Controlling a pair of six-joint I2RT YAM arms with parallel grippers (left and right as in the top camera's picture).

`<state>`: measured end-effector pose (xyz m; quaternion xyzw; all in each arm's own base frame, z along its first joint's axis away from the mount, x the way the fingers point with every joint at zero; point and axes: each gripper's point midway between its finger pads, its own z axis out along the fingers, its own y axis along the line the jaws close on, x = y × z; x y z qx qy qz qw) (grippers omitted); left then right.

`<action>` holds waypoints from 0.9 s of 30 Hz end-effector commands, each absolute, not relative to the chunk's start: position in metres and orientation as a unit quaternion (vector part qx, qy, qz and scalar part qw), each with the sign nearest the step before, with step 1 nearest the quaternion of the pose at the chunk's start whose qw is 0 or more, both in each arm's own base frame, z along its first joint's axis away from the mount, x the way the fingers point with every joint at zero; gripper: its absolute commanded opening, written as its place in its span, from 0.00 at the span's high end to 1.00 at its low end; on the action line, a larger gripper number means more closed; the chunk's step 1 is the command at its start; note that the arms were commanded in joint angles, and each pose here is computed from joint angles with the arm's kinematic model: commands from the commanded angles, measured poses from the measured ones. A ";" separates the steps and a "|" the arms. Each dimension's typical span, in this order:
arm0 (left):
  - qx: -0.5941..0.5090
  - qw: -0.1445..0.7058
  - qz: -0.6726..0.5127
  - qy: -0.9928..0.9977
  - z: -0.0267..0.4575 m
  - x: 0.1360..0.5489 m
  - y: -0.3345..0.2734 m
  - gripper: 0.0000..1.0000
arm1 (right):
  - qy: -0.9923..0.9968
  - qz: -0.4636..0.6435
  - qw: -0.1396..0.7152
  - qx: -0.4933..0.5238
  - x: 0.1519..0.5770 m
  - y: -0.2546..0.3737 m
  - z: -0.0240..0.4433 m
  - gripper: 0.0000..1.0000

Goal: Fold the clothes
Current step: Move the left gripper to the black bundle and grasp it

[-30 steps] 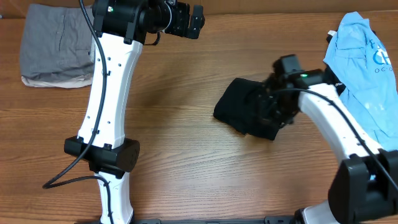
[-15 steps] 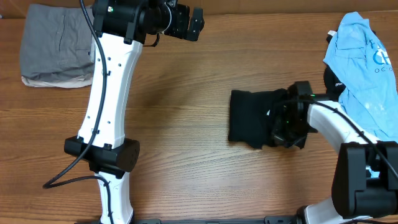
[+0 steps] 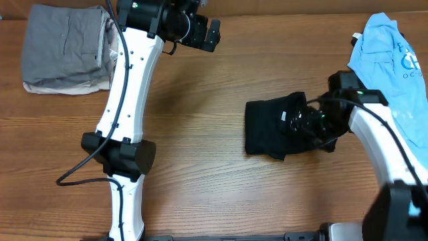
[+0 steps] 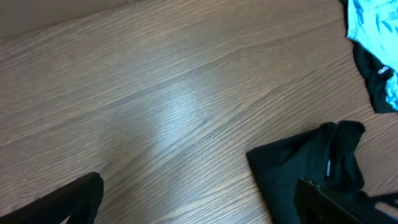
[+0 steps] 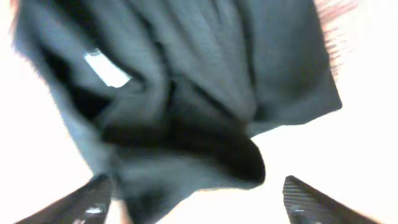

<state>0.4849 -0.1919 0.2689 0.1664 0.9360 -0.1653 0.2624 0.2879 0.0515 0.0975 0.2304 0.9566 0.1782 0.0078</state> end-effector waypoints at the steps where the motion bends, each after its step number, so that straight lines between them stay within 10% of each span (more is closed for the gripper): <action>1: 0.188 0.257 -0.164 0.934 0.265 0.480 -0.203 0.00 | 0.954 0.198 0.063 0.216 0.293 0.055 0.132 0.00; 27: 0.304 0.161 -0.171 0.923 0.205 0.420 -0.310 0.00 | 0.948 0.169 0.113 0.245 0.290 0.023 0.152 0.00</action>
